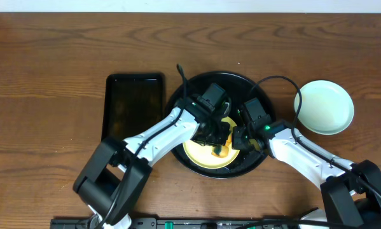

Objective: Clean dirty plates on tray and stack at the side
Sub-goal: 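Scrub the yellow plate with the sponge in the left gripper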

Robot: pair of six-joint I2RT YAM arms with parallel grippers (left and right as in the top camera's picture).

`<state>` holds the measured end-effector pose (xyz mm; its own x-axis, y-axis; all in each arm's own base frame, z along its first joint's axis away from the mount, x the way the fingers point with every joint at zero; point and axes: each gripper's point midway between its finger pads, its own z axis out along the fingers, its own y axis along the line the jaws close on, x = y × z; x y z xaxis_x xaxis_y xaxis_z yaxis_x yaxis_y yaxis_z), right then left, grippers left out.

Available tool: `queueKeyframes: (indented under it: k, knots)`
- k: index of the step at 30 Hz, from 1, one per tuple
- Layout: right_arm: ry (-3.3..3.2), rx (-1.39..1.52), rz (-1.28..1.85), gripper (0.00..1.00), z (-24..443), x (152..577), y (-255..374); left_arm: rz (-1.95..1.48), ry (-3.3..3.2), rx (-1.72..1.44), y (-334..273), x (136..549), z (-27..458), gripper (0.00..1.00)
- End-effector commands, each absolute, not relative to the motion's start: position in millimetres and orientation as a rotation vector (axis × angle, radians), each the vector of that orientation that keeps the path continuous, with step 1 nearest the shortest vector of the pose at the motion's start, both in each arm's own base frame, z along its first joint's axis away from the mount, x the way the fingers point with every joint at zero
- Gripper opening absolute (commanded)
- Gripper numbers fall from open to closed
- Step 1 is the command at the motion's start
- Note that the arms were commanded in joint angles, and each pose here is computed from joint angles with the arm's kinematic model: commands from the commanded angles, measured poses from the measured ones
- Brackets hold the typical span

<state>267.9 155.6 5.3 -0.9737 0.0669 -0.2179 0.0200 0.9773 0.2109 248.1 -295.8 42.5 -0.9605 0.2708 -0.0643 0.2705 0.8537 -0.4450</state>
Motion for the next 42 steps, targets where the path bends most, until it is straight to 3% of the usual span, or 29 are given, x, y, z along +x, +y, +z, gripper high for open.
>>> queueKeyframes:
  k: [1,15,21,30,35,42]
  knots:
    - [2.920,0.054,0.272,0.01,-1.9,261.3,154.0,0.735,-2.992,-0.422,-297.8,244.5,35.1,0.08]
    - [2.924,0.055,0.270,0.01,-2.1,260.5,153.7,0.619,-2.996,-0.394,-291.9,249.7,-4.8,0.08]
    - [2.940,0.056,0.257,0.01,-3.3,256.8,151.5,0.320,-3.165,-0.292,-253.0,282.5,-24.4,0.08]
    - [2.955,0.056,0.247,0.01,-4.3,253.5,149.7,0.329,-3.242,-0.050,-216.8,325.1,-21.2,0.07]
    - [2.958,0.057,0.243,0.01,-4.5,252.7,149.1,0.572,-3.147,-0.117,-229.5,315.1,5.1,0.08]
    - [2.956,0.058,0.234,0.01,-4.6,253.1,148.1,0.614,-3.220,-0.188,-219.9,301.3,74.9,0.07]
